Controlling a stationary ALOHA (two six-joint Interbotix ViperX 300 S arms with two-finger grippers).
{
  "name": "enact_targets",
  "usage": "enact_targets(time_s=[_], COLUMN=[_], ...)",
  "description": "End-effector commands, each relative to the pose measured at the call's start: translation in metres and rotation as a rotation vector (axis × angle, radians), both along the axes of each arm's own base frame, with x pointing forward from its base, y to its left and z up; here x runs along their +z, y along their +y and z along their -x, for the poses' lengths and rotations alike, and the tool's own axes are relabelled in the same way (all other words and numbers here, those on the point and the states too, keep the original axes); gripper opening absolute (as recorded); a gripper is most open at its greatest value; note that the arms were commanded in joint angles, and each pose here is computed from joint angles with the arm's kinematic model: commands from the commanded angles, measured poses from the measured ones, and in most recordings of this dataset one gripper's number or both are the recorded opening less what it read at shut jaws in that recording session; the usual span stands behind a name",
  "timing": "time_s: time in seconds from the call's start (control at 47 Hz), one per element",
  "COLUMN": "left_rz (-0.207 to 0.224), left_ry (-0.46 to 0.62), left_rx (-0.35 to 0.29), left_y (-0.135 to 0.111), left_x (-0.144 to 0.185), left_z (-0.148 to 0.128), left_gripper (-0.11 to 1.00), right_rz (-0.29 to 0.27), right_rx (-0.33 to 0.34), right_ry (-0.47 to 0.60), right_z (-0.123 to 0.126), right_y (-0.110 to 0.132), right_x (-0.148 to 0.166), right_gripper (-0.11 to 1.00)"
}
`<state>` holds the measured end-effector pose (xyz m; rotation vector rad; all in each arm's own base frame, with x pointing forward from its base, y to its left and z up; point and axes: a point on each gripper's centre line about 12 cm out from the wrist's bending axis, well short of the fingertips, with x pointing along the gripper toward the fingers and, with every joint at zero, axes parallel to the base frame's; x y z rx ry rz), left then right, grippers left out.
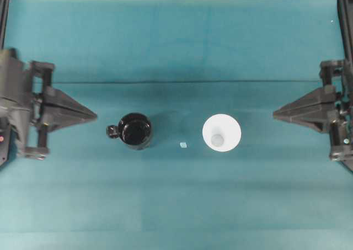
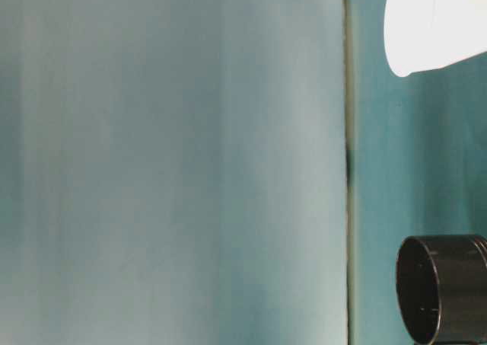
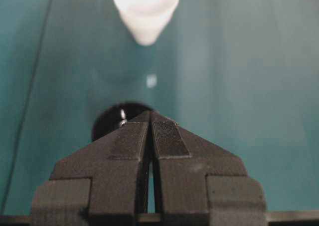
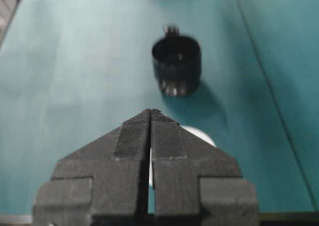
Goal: Put a paper cup into the cup holder on your left arm.
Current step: 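Move the left gripper toward the black mug's handle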
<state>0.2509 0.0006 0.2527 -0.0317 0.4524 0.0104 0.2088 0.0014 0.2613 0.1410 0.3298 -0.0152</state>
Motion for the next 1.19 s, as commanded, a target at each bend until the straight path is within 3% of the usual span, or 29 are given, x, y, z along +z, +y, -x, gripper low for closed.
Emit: enact_targets(time_s=[0.0,0.532,0.979,1.17], left_rz=[-0.002,0.003,0.010,-0.009], left_ry=[0.029,0.248,0.336,0.354], left_rx=[0.000,0.010,0.034,0.017], left_y=[0.000,0.002,0.008,0.007], left_x=[0.001,-0.034,-0.049,-0.053], left_z=[-0.004,-0.015,-0.028,-0.029], left_gripper=[0.03,0.03,0.03,0.03], right_rz=[-0.012,-0.014,-0.037,-0.052], right_rx=[-0.008,-0.032,-0.042,-0.050], right_ry=[0.008,0.141,0.219,0.237], right_z=[-0.004,-0.005,-0.008,-0.008], right_y=[-0.001,-0.006,-0.006,-0.006], right_x=[0.006,-0.013,-0.025,-0.027], right_gripper=[0.01,0.01,0.01,0.01])
